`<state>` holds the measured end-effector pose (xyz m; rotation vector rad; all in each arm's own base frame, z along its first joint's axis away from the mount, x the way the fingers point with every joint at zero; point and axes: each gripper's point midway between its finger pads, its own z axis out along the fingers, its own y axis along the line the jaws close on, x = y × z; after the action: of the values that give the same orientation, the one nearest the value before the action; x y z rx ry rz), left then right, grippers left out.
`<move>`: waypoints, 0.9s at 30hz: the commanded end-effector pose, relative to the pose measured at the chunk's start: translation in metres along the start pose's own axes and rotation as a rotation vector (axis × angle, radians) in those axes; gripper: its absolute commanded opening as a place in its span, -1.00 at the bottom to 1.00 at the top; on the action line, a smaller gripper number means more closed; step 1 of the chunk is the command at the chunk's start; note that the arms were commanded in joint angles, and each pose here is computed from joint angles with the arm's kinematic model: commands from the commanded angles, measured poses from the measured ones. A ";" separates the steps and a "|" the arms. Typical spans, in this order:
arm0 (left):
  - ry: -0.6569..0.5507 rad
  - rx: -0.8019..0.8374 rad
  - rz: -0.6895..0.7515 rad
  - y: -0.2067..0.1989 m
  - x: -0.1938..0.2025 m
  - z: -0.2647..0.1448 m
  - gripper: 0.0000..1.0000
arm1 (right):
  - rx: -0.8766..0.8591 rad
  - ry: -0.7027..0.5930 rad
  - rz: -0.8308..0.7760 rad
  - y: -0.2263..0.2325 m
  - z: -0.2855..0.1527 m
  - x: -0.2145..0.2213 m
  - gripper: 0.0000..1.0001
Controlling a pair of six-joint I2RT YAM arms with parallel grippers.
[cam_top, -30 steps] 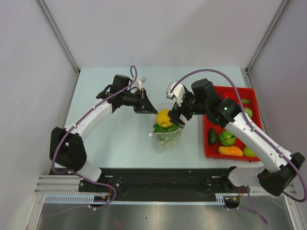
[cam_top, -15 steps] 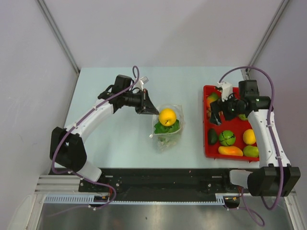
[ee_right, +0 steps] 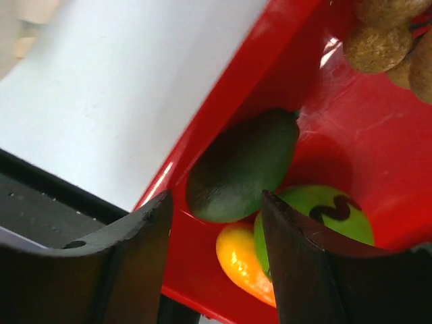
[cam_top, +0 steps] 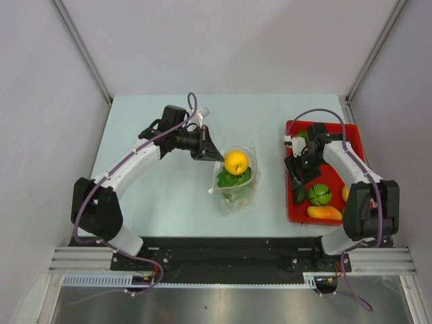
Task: Place the food in the zip-top bag and seal the zipper
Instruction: Pick up the fake fruit from the bin.
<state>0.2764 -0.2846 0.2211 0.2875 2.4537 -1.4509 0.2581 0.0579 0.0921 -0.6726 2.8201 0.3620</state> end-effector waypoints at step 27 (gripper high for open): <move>-0.012 0.040 0.064 -0.011 -0.007 -0.004 -0.99 | 0.065 -0.284 0.012 -0.006 -0.051 -0.021 -1.00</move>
<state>0.2760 -0.2843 0.2210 0.2923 2.4530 -1.4524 0.2635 0.0373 0.0987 -0.5243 2.7421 0.3184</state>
